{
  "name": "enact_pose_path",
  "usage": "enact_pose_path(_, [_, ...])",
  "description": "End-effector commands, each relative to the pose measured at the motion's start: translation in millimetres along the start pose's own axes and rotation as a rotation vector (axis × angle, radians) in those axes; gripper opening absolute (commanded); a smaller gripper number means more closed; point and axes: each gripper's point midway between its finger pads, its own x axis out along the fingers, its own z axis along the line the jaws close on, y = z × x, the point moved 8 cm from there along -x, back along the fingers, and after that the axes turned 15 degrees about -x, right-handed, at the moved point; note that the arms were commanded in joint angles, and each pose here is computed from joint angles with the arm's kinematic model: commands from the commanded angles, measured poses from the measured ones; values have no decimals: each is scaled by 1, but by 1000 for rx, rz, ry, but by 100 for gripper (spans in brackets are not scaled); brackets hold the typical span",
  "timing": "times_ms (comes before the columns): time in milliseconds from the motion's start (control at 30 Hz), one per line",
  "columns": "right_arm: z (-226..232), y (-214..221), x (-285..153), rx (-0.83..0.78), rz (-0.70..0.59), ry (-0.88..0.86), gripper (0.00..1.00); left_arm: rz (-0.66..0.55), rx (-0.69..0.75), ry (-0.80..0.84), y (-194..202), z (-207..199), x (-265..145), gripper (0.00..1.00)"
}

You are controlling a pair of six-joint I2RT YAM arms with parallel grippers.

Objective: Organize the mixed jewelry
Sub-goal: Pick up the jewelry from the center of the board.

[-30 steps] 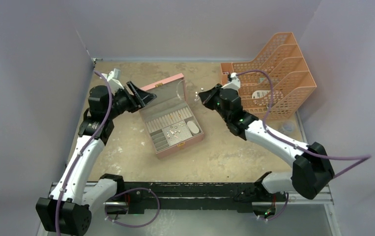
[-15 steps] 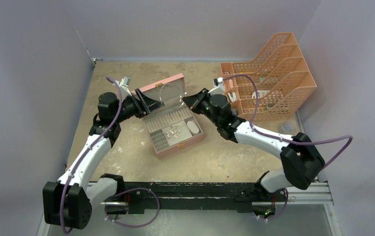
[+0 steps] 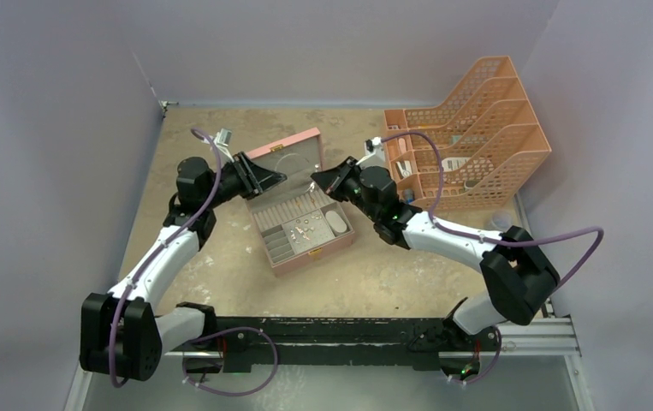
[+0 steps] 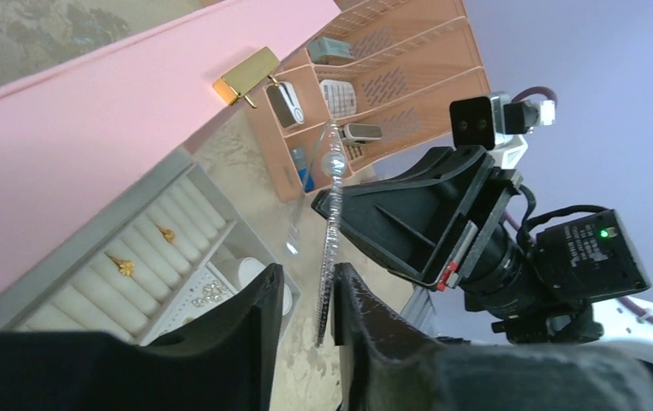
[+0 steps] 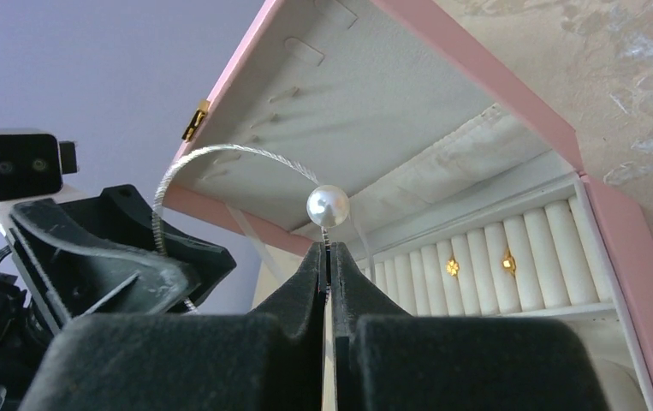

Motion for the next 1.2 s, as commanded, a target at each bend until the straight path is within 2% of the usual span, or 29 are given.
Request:
enact_pose_path(0, [22, -18, 2, 4, -63, -90, 0, -4, 67, 61, -3, -10, 3, 19])
enact_pose_path(100, [21, -17, 2, -10, -56, -90, 0, -5, 98, 55, -6, -12, 4, 0])
enact_pose_path(133, [21, -17, 1, -24, -56, -94, 5, -6, 116, 47, -7, -12, 4, 0])
enact_pose_path(233, [21, -20, -9, -66, -86, -118, 39, -3, 185, 13, -12, -13, 4, 0])
enact_pose_path(300, [21, -23, -19, -107, -83, -134, 50, 14, 247, -15, -16, -16, 3, 0])
enact_pose_path(367, [18, -32, -25, -200, -96, -154, 55, 42, 325, -41, -19, -19, 1, 0])
enact_pose_path(467, [12, -41, -25, -349, -82, -238, 55, 106, 400, -62, -20, -22, -3, 0])
enact_pose_path(600, [7, -40, -4, -591, -30, -363, 50, 169, 467, -64, -21, -30, -7, 0])
enact_pose_path(700, [12, -34, 15, -694, -16, -484, 48, 208, 485, -50, -19, -32, -9, 0])
enact_pose_path(833, [17, -32, 34, -736, -29, -580, 47, 233, 503, -56, -19, -31, -9, 0])
enact_pose_path(967, [16, -36, 43, -707, -95, -537, 47, 246, 518, -68, -21, -30, -8, 0])
enact_pose_path(1167, [12, -36, 50, -655, -135, -486, 35, 263, 523, -64, -23, -27, -4, 0])
